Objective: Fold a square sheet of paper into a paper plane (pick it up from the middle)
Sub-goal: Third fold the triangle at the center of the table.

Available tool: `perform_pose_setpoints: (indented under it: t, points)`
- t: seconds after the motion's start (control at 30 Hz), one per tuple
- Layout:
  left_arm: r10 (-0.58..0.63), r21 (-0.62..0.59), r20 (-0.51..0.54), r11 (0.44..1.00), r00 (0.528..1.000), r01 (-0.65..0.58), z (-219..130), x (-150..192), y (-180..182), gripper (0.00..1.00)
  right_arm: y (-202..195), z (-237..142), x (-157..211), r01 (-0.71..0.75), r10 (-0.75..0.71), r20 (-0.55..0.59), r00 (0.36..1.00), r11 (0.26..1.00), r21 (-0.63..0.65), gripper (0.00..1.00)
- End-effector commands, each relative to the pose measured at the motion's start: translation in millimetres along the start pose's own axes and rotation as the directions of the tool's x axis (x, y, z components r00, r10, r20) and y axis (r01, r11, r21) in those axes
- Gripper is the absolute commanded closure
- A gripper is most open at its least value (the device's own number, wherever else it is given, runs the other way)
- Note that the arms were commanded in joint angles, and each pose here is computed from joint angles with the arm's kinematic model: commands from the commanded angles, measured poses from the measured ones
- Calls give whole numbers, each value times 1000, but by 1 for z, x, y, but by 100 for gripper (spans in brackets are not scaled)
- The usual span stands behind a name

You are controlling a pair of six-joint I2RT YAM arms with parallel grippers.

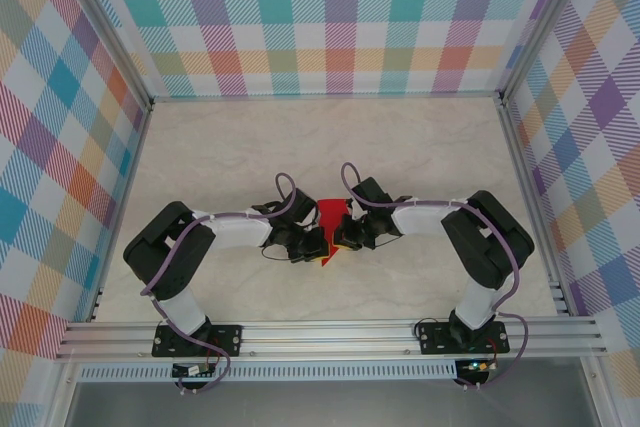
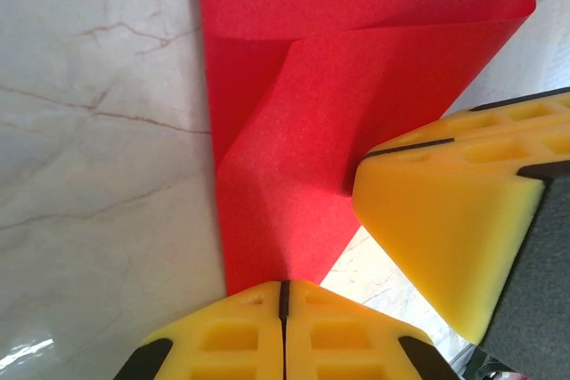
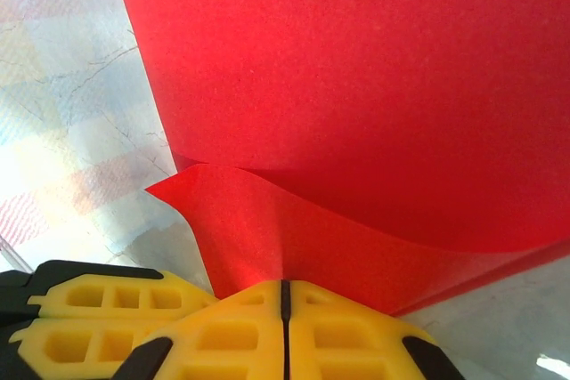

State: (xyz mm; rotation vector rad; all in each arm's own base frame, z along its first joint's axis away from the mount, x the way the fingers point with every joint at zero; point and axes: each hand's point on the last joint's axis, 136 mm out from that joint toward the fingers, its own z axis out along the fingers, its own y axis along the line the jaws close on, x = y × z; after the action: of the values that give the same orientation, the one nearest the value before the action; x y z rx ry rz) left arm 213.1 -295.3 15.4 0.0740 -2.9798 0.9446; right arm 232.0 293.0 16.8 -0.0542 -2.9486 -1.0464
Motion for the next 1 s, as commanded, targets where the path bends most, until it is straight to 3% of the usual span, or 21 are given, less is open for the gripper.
perform_pose_setpoints:
  t: [0.0, 0.67, 0.97]
  points:
    - [-99, -256, -42, 963, 994, 86, 8, 25, 67, 94, -8, 6, 0, 7, -7, -7, 1000, 999, 35, 93]
    - [-135, -347, -62, 932, 989, 106, 7, 35, 89, 94, -33, -11, -33, 72, -79, 67, 995, 993, 98, 93]
    - [-135, -345, -64, 933, 989, 105, 7, 36, 89, 95, -61, -32, -62, 78, -108, 132, 985, 973, 217, 93]
